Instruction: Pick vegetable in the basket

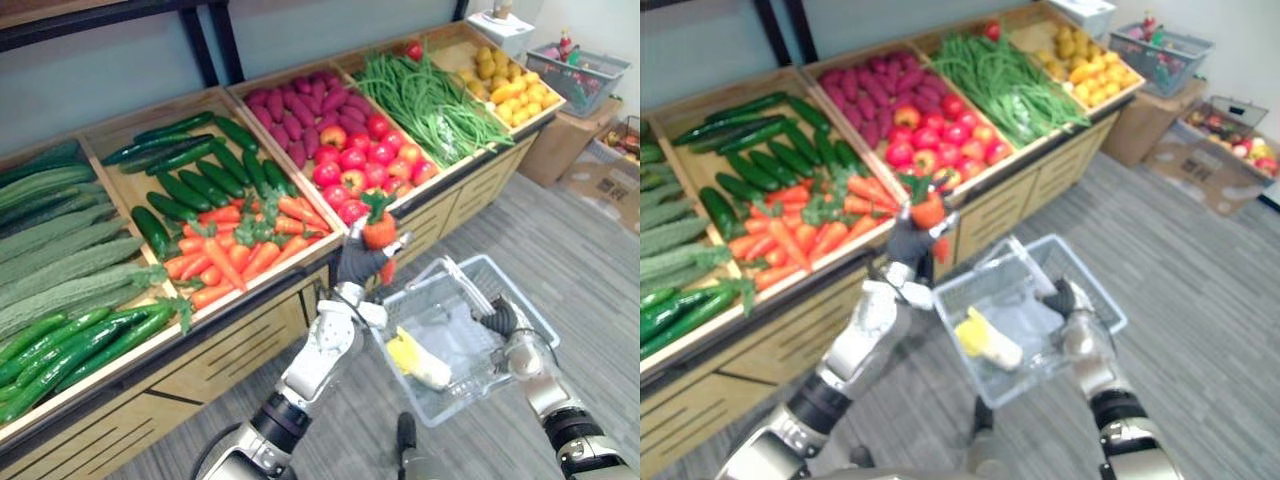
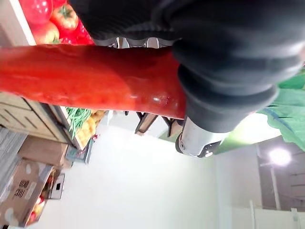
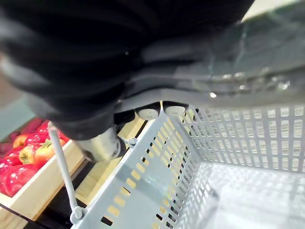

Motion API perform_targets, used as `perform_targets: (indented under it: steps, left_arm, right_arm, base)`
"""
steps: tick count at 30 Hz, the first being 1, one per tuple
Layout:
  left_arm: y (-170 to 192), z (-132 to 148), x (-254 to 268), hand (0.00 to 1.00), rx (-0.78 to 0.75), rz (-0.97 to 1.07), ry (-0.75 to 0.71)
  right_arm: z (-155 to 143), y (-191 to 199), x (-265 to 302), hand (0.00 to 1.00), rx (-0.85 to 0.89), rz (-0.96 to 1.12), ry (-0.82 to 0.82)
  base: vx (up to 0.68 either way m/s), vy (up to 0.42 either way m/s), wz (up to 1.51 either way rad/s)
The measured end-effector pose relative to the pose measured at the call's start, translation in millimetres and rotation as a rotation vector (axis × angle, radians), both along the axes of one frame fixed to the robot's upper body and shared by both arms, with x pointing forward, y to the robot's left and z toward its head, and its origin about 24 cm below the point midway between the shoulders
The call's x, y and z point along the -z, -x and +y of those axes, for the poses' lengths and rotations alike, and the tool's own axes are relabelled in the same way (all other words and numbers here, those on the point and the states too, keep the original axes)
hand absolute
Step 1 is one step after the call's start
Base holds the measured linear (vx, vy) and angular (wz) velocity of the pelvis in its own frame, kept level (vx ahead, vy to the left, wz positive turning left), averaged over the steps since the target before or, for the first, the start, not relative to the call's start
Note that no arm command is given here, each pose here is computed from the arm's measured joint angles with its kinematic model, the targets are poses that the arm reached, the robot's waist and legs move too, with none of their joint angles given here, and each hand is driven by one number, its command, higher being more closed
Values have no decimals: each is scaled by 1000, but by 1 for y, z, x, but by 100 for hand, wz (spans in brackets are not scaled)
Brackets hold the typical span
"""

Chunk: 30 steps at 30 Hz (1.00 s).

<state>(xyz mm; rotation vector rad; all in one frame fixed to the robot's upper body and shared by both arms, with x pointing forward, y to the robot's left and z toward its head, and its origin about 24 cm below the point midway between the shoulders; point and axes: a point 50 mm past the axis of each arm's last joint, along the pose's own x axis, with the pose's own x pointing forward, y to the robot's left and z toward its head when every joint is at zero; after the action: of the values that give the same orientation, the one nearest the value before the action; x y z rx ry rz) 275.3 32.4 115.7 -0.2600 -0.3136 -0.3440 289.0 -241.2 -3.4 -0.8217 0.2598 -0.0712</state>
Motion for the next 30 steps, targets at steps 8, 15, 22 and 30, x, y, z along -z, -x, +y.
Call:
perform_targets:
  steps: [8, 15, 22, 30]
  left_arm:
    - [8, -33, 32, 100, 109, 102, -117]
    - [3, -41, 55, 100, 89, 112, -341]
    - [-3, -35, 83, 100, 43, 143, -536]
    - [-4, -23, 111, 0, 11, 211, -690]
  right_arm:
    - [21, -5, -1, 100, -84, 22, -91]
    - [36, -10, -19, 100, -169, -22, -222]
    - [48, -10, -36, 100, -245, -84, -290]
    - [50, -10, -44, 100, -263, -115, -305]
  base:
    - [4, -3, -13]
    - [-5, -13, -8]
    - [31, 2, -8]
    - [30, 4, -8]
